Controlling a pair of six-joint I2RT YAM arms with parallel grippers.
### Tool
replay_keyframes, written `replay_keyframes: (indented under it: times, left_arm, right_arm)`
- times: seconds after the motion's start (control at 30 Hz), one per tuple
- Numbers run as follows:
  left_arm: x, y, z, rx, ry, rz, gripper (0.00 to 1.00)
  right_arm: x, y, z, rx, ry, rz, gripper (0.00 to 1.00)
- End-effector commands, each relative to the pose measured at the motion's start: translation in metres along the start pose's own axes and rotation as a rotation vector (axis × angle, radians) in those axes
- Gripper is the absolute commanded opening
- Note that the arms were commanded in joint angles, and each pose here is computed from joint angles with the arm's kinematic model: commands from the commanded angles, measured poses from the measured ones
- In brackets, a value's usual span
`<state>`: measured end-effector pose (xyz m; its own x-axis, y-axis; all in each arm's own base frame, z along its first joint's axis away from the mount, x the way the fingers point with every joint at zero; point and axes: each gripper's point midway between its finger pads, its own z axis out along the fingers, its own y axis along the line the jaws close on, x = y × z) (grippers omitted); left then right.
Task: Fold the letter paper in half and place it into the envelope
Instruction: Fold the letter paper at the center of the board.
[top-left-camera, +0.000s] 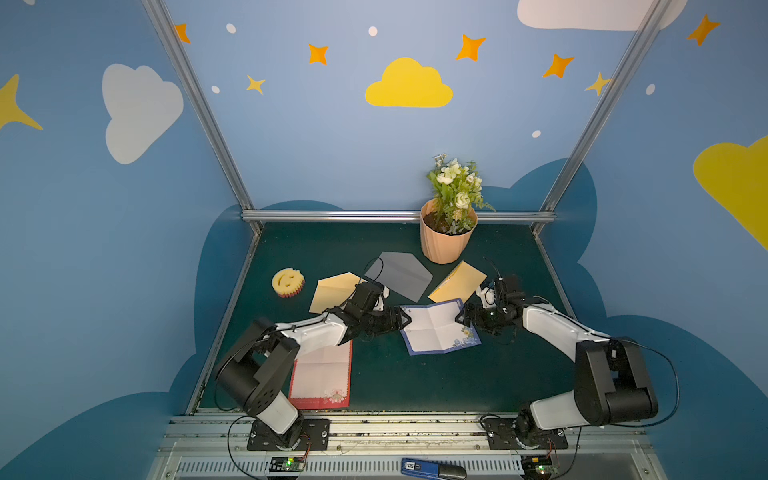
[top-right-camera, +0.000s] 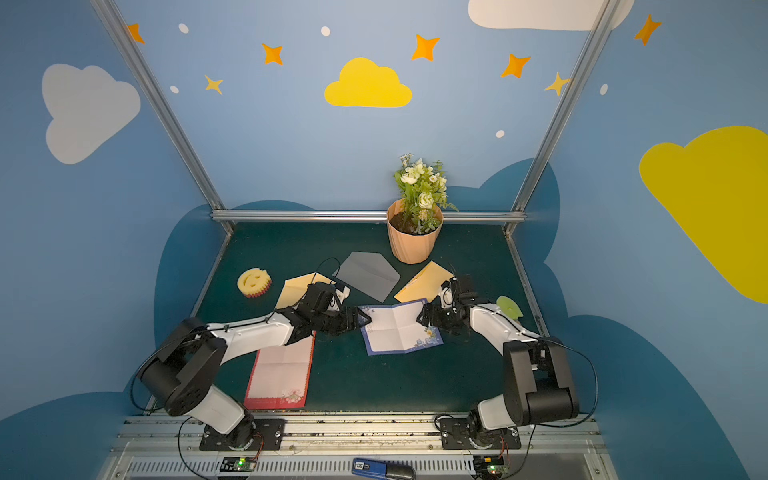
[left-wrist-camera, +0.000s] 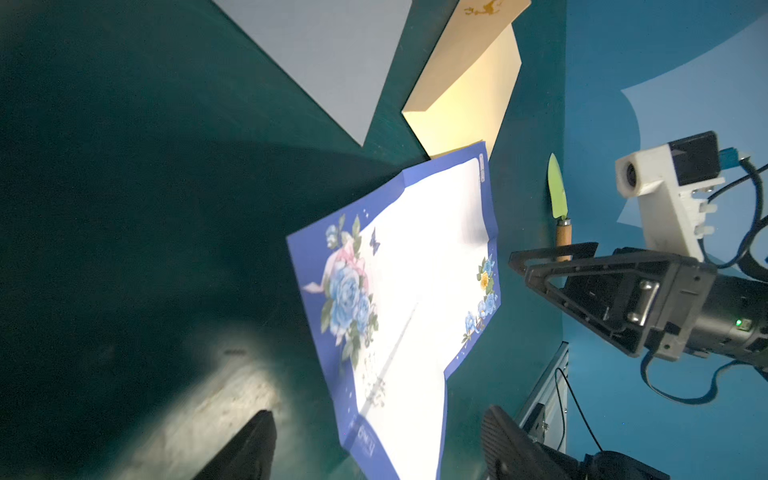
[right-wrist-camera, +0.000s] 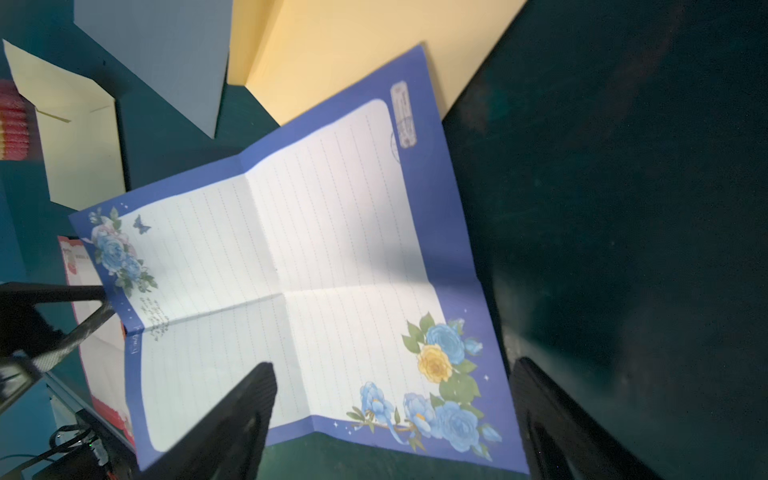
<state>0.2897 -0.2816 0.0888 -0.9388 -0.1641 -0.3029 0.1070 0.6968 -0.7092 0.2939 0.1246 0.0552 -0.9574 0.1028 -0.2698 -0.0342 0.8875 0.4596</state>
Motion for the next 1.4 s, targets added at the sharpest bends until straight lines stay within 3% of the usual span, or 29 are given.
replay_keyframes:
  times: [0.0,0.17,0.37,0.53,0.7,1.17,1.37]
  left_arm:
    - [-0.014,-0.008,-0.023,-0.024,-0.061,0.047,0.8]
    - [-0.016,-0.049,-0.031,0.078,-0.073,0.07,0.8]
    - [0.006,-0.076,0.0,0.133,-0.017,0.077,0.8]
    - [0.024,-0.055,0.037,0.113,0.042,0.013,0.8]
    - [0.035,-0.019,0.054,0.033,0.061,-0.006,0.8]
    - [0.034,0.008,0.057,0.033,0.053,-0.051,0.8]
    - [0.028,-0.001,0.05,0.132,0.019,-0.059,0.81]
  right_arm:
    - [-0.008,-0.002,0.002,0.009,-0.001,-0.015,0.88]
    - [-0.009,-0.006,0.015,-0.008,0.017,0.001,0.88]
    - [-0.008,-0.004,0.024,-0.041,0.035,0.014,0.88]
    - [-0.006,0.002,0.02,-0.069,0.032,0.011,0.88]
    - [-0.008,0.015,0.01,-0.127,0.011,-0.009,0.88]
    - [0.002,0.09,-0.027,-0.323,0.005,-0.129,0.88]
    - [0.009,0.127,-0.03,-0.355,0.01,-0.183,0.88]
